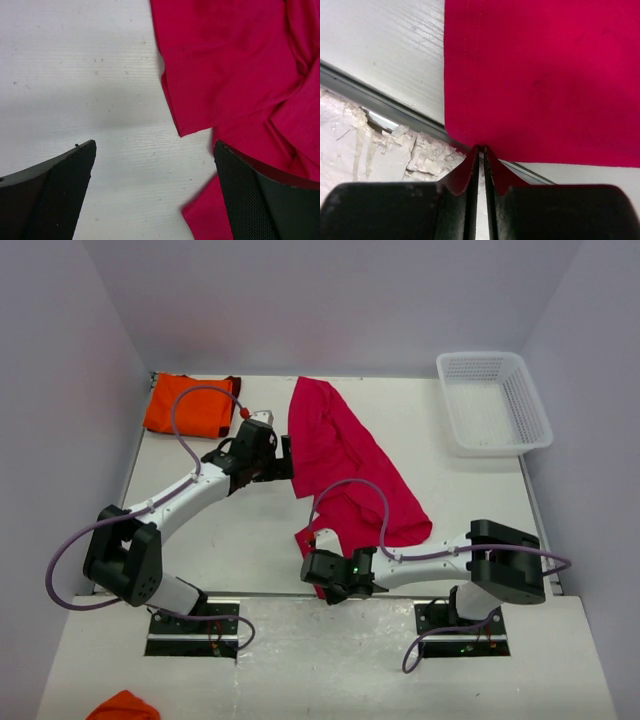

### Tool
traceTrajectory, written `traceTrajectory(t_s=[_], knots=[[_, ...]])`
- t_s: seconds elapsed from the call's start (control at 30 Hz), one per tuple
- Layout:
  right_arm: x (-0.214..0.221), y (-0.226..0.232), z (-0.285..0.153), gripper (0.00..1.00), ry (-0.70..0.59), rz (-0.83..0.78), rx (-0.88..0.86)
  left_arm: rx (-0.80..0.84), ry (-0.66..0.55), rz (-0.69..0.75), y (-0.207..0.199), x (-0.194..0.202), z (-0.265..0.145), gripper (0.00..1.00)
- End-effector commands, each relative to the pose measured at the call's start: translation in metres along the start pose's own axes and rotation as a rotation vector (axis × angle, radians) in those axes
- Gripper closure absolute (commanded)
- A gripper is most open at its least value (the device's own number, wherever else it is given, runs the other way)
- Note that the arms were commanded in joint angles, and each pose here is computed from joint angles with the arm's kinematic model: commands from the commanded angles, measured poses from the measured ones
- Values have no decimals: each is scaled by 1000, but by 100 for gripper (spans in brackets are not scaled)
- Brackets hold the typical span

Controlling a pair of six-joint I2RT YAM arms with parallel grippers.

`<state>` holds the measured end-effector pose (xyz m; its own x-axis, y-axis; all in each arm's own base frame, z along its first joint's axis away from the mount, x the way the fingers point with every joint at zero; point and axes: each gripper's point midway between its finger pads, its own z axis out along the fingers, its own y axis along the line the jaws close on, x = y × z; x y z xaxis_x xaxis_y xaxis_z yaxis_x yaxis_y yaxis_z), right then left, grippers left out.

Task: Fold and stack the t-shirts
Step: Flatten out the tshirt

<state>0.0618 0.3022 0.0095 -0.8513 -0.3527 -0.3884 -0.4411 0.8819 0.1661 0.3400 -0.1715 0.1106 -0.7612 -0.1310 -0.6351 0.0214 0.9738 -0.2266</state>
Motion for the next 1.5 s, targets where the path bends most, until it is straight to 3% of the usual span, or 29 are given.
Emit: traceTrajectory(t_s=[0.0, 0.1, 0.73, 0.87, 1.27, 1.47], knots=[[-13, -15, 3, 93, -58, 33, 127, 19, -39, 3, -1, -10, -6, 0], [-24, -29, -9, 100, -106, 65, 211, 23, -26, 5, -1, -6, -2, 0], [-78, -65, -19, 100, -207, 123, 330, 67, 19, 6, -5, 14, 10, 0], [-75, -48, -27, 82, -225, 129, 221, 72, 19, 9, -5, 14, 10, 0], [-47, -15, -54, 73, -240, 136, 130, 94, 27, 7, -8, 18, 14, 0], [-32, 4, -52, 60, -269, 216, 20, 100, 27, 10, -9, 20, 12, 0]])
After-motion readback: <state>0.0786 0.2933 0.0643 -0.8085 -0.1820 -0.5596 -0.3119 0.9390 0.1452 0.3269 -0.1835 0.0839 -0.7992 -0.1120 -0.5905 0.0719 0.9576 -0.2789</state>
